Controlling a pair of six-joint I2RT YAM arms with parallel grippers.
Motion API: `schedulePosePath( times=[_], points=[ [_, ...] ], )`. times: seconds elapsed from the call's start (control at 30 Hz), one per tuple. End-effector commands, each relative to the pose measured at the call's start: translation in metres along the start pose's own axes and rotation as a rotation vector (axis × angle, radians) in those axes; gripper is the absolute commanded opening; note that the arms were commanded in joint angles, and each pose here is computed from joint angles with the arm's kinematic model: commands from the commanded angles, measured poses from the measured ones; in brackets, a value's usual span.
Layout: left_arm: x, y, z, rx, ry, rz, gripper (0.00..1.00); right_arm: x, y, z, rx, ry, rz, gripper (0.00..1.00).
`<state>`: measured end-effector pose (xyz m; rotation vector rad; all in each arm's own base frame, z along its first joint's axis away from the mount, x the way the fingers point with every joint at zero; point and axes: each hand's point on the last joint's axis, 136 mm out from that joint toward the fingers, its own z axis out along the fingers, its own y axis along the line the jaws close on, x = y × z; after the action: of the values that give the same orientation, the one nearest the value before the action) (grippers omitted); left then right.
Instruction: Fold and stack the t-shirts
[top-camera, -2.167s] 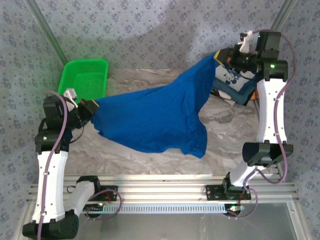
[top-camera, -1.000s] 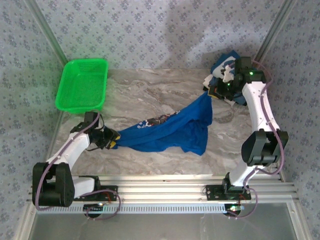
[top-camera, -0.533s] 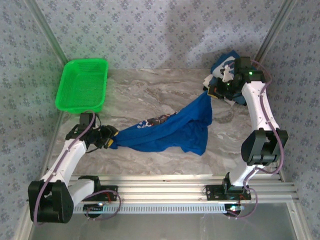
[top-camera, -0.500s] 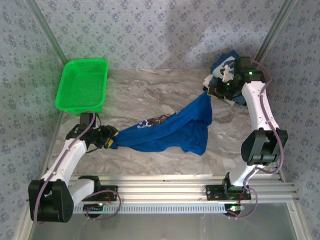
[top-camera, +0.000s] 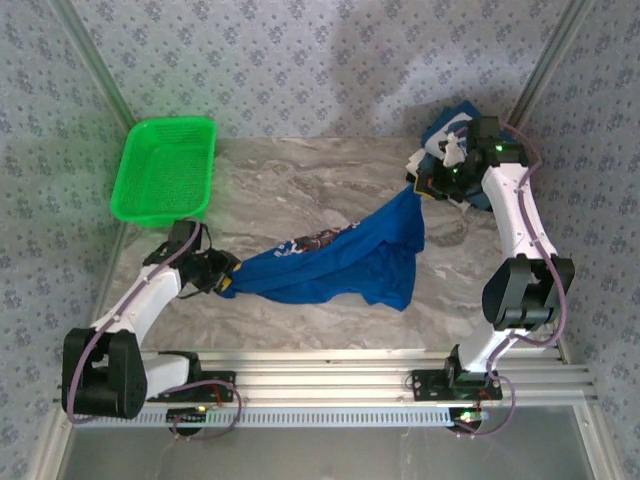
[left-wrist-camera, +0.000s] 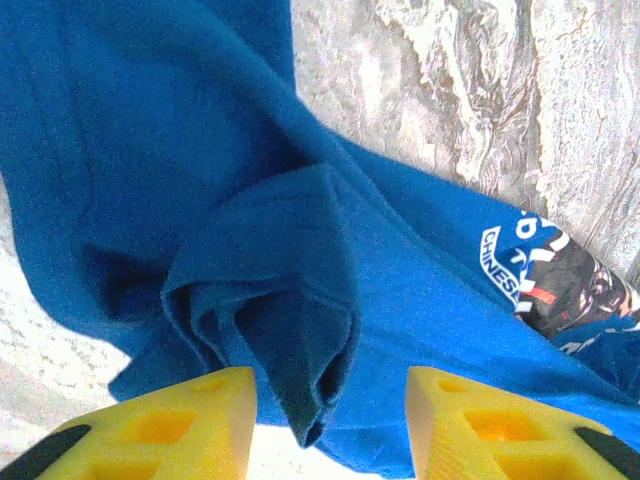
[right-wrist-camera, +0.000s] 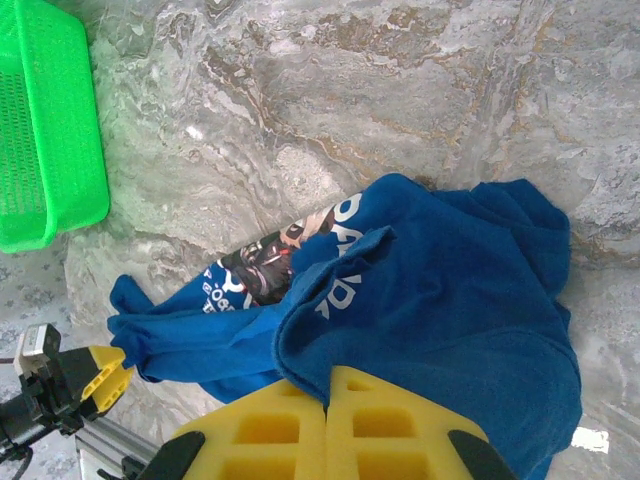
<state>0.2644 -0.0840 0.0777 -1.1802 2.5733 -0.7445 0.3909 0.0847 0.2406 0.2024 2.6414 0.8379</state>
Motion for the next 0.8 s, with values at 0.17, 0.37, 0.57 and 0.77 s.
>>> schedulePosePath(
  times=[0.17,0.37,0.57,0.77],
  points=[
    [-0.016,-0.015,0.002,-0.005,-0.066,0.018,0.36,0.005,0.003,-0.003,-0.021,0.004,-0.017,0.0],
    [-0.007,-0.013,0.007,-0.03,-0.039,0.043,0.35,0.003,0.001,-0.004,-0.021,-0.004,-0.012,0.0],
    [-0.005,-0.008,0.009,-0.051,-0.038,0.049,0.3,0.001,0.0,-0.004,-0.024,-0.008,-0.008,0.0],
    [-0.005,-0.003,0.009,-0.089,-0.032,0.073,0.18,0.002,0.0,-0.004,-0.024,-0.009,-0.006,0.0]
  ],
)
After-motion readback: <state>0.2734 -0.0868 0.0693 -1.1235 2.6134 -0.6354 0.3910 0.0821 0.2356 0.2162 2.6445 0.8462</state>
